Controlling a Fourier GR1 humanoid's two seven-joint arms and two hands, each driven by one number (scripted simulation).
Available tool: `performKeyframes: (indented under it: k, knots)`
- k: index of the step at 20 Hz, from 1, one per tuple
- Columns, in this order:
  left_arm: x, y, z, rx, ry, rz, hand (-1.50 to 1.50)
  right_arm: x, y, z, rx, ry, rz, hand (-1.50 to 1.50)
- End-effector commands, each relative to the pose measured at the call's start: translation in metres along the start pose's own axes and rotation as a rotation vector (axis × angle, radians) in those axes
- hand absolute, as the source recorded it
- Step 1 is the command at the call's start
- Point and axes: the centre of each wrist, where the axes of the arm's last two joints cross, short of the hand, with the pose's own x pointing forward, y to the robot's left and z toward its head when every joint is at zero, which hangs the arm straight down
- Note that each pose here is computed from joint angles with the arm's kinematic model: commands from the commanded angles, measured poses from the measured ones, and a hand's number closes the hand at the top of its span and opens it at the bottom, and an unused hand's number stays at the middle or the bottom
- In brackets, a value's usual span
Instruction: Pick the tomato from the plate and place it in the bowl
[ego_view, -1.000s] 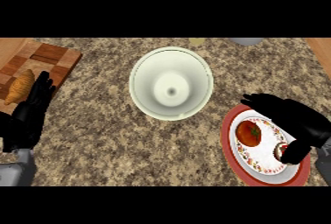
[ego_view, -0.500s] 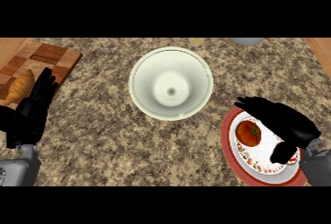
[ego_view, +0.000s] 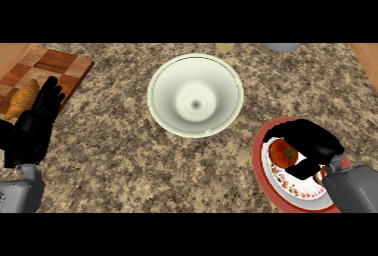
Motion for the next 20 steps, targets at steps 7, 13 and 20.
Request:
performKeyframes:
  k: [7, 13, 20]
  knots:
    - [-0.004, 0.026, -0.002, 0.002, 0.013, 0.002, 0.00, -0.009, -0.001, -0.021, -0.017, -0.086, -0.017, 1.50]
    - [0.003, -0.009, 0.005, 0.000, 0.009, -0.002, 0.00, 0.004, 0.008, -0.028, -0.176, -0.044, -0.003, 1.50]
    - [-0.001, -0.013, 0.002, -0.054, -0.006, 0.004, 0.00, 0.143, -0.006, -0.083, -0.188, 0.166, -0.064, 1.50]
